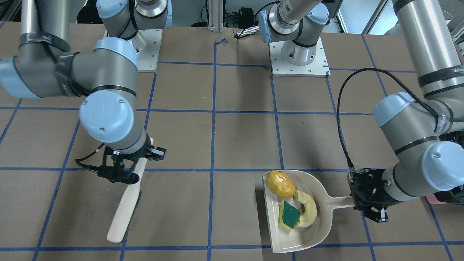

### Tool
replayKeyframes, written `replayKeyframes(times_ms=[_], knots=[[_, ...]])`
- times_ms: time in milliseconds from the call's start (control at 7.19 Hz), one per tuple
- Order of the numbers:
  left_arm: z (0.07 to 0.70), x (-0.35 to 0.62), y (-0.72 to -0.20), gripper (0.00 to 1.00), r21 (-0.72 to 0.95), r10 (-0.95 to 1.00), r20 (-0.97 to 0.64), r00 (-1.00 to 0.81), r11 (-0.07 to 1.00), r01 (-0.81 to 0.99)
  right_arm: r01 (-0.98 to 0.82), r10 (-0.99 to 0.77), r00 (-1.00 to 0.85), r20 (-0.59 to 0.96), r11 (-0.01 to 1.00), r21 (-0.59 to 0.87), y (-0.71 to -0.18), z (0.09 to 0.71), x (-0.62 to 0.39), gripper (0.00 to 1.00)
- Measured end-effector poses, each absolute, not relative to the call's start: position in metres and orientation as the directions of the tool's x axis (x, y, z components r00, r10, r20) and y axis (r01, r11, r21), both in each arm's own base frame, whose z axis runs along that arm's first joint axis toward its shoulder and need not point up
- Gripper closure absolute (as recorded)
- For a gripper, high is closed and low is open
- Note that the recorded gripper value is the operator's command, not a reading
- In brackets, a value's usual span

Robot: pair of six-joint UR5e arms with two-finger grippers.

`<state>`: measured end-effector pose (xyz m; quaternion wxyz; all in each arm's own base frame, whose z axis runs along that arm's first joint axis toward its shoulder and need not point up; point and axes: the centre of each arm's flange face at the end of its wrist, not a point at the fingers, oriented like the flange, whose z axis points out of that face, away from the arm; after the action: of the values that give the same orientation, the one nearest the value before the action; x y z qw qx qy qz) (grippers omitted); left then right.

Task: Sweep and dump trash into bin
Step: 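Carry the dustpan to the bin with left gripper while right gripper lowers brush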

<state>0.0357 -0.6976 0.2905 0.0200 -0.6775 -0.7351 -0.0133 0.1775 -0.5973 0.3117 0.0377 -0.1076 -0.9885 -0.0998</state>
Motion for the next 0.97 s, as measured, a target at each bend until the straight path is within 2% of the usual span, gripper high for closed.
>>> replayKeyframes(times_ms=[695, 973], knots=[[0.34, 0.165, -0.651, 1.0, -0.099, 0.986, 0.084, -0.143, 0.151, 0.984, -0.01, -0.031, -0.993, 0.112, 0.984, 0.18, -0.558, 0.289, 0.001, 1.0], [0.357, 0.239, -0.629, 1.0, -0.117, 0.989, 0.072, -0.126, 0.134, 0.984, 0.018, -0.001, -0.994, 0.108, 0.984, 0.178, -0.546, 0.276, -0.043, 1.0]])
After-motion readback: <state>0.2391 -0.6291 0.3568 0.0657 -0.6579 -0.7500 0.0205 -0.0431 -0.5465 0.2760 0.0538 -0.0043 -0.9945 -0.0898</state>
